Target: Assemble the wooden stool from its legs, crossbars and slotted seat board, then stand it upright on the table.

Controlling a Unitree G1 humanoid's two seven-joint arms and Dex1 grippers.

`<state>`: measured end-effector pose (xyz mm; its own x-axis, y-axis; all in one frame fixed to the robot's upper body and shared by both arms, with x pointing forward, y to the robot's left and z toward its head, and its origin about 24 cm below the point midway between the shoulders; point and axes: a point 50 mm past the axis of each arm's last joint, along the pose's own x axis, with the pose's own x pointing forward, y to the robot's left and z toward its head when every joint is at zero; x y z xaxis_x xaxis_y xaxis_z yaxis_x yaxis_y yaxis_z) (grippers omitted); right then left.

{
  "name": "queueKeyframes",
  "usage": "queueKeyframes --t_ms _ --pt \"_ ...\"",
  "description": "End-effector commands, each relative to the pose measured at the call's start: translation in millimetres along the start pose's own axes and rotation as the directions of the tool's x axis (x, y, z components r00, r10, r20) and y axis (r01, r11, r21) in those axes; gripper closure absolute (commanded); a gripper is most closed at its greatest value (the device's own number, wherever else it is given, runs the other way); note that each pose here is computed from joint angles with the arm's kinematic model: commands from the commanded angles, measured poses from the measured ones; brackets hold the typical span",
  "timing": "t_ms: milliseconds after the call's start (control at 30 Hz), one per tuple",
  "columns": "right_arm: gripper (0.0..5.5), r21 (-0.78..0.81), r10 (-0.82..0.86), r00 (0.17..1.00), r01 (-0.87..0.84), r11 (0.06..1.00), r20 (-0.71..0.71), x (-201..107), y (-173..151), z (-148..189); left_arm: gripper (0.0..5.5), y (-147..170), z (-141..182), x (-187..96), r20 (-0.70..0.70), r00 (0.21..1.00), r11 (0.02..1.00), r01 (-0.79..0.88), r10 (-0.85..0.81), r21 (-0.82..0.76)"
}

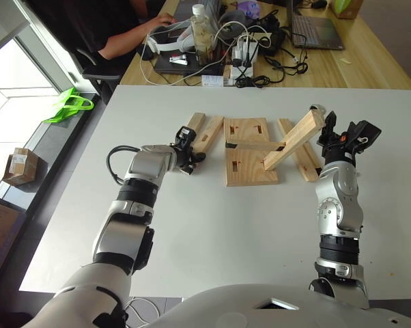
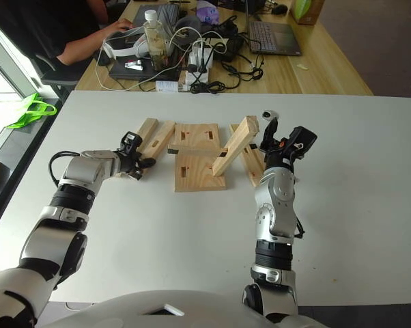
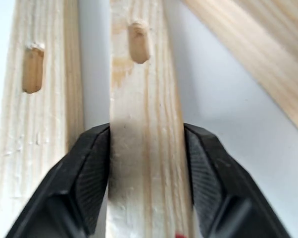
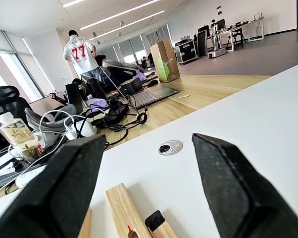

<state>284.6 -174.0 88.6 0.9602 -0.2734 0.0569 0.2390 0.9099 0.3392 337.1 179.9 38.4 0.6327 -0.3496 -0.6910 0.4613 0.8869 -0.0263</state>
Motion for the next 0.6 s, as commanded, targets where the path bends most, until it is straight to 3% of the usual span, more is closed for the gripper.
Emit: queueKeyframes --t_ms 33,133,267,367,433,533,600 --pt "2.25 0.000 0.005 1.000 -0.005 1.000 0.020 5 2 7 3.43 0 -13 0 -0.006 1.000 0.999 -0.009 0.009 -0.037" --pt "2.25 -0.005 -0.010 1.000 0.010 1.000 0.030 11 -4 12 3.43 -4 -6 -6 0.078 0.997 0.999 -0.011 0.014 -0.034" --pt "2.25 0.033 -0.050 0.994 0.047 0.998 0.095 32 -25 41 3.44 2 44 -41 0.388 0.912 0.990 -0.141 0.132 -0.005" --pt "2.25 0.106 -0.054 0.980 0.034 0.994 0.191 52 -41 84 3.44 8 88 -86 0.636 0.744 0.967 -0.256 0.204 -0.012" --pt "2.25 0.215 0.036 0.963 -0.096 0.972 0.268 62 -34 126 3.44 6 119 -124 0.787 0.577 0.920 -0.391 0.217 0.033" --pt "2.25 0.337 0.297 0.869 -0.439 0.833 0.397 57 5 188 3.44 -14 158 -175 0.928 0.358 0.853 -0.511 0.102 0.104" --pt "2.25 0.322 0.534 0.731 -0.673 0.666 0.425 36 54 214 3.44 -48 185 -201 0.968 0.237 0.833 -0.519 -0.076 0.193"
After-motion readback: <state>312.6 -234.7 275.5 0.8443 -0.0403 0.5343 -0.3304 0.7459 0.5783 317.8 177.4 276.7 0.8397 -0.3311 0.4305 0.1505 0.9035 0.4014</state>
